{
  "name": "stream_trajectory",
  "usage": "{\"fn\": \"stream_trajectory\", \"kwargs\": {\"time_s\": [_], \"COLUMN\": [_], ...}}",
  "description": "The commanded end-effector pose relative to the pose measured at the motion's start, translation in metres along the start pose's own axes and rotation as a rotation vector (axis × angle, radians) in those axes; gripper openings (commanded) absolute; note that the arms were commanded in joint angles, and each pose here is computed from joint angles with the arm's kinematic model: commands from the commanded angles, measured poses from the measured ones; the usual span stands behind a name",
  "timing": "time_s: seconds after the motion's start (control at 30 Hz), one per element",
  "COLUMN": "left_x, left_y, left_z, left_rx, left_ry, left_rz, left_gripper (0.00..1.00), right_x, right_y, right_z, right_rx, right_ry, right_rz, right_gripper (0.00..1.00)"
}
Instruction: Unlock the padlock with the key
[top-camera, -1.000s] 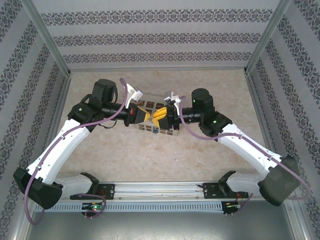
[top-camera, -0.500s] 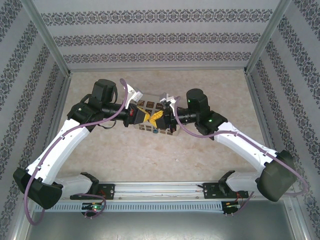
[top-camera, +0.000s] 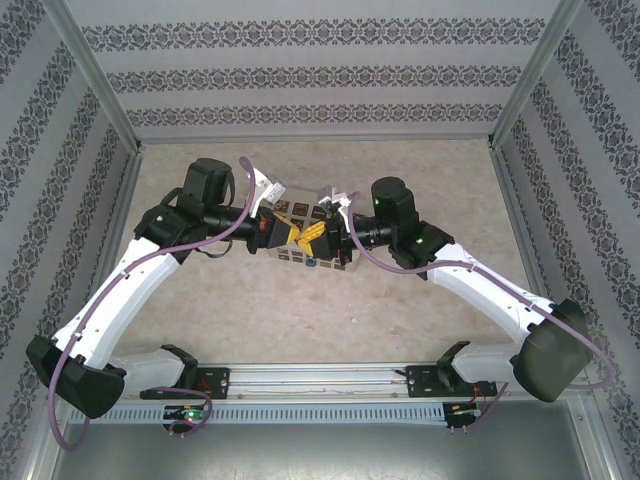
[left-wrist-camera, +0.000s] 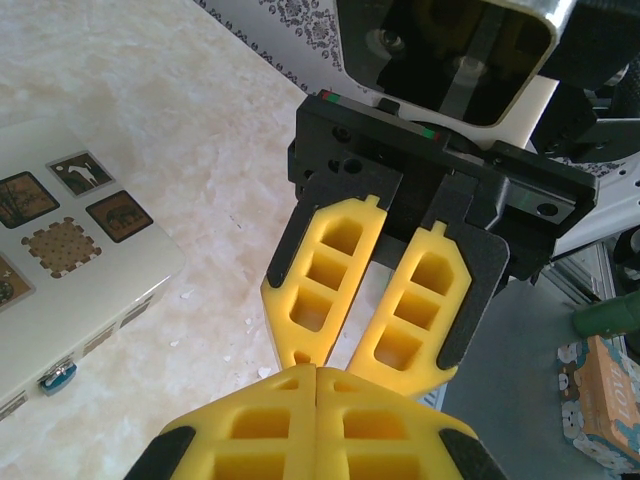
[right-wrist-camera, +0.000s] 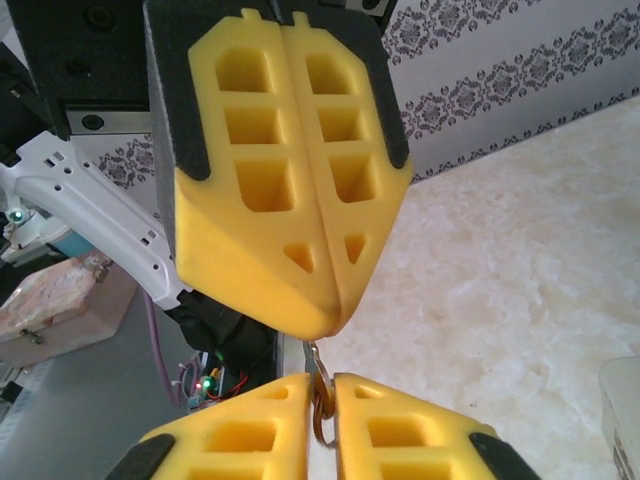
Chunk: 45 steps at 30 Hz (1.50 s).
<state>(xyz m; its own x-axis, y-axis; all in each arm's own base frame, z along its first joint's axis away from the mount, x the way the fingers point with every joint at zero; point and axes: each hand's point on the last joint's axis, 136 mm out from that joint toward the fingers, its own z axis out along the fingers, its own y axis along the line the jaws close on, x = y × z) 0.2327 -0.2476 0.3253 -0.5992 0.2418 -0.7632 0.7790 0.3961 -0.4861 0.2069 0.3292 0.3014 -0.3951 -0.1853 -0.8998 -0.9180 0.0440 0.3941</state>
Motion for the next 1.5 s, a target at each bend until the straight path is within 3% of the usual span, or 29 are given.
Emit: {"fn": "stream_trajectory", "kwargs": {"time_s": [0.0, 0.2, 0.4, 0.6, 0.63, 0.67, 0.73, 0.97, 1.1, 1.23, 1.47], "left_x": [-0.005, -0.005, -0.006, -0.011, -0.013, -0.015, -0.021, -0.041, -0.03, 0.0, 0.058], "left_y": [-0.003, -0.004, -0.003, -0.001, 0.0, 0.003, 0.008, 0.034, 0.058, 0.091, 0.127], "left_z": [-0.004, -0.004, -0.004, -0.005, -0.006, -0.008, -0.013, -0.048, -0.06, -0.059, -0.023], "left_rx": [0.005, 0.006, 0.005, -0.016, -0.029, -0.052, -0.099, -0.263, -0.381, -0.5, -0.48], "left_ry": [-0.006, -0.006, -0.014, -0.038, -0.048, -0.062, -0.097, -0.346, -0.424, -0.429, -0.393], "left_rz": [0.025, 0.024, 0.019, 0.017, 0.019, 0.018, 0.019, -0.035, -0.09, -0.183, -0.32], "left_gripper": [0.0, 0.0, 0.0, 0.0, 0.15, 0.36, 0.55, 0.89, 0.93, 0.95, 0.89], "right_x": [-0.014, -0.014, -0.012, -0.011, -0.011, -0.011, -0.01, -0.008, 0.006, 0.027, 0.064], "right_y": [0.016, 0.017, 0.019, 0.016, 0.015, 0.012, 0.005, -0.032, -0.058, -0.085, -0.127], "right_z": [0.002, 0.003, 0.003, 0.001, 0.0, -0.001, -0.004, -0.023, -0.032, -0.037, -0.039], "right_rx": [-0.059, -0.064, -0.074, -0.053, -0.044, -0.032, 0.003, 0.196, 0.312, 0.397, 0.484], "right_ry": [-0.016, -0.015, -0.006, -0.009, -0.012, -0.015, -0.026, -0.094, -0.109, -0.11, -0.104], "right_rz": [-0.042, -0.042, -0.034, -0.041, -0.041, -0.041, -0.033, 0.019, 0.09, 0.204, 0.361], "right_gripper": [0.16, 0.16, 0.0, 0.0, 0.0, 0.0, 0.0, 0.0, 0.0, 0.0, 0.0]}}
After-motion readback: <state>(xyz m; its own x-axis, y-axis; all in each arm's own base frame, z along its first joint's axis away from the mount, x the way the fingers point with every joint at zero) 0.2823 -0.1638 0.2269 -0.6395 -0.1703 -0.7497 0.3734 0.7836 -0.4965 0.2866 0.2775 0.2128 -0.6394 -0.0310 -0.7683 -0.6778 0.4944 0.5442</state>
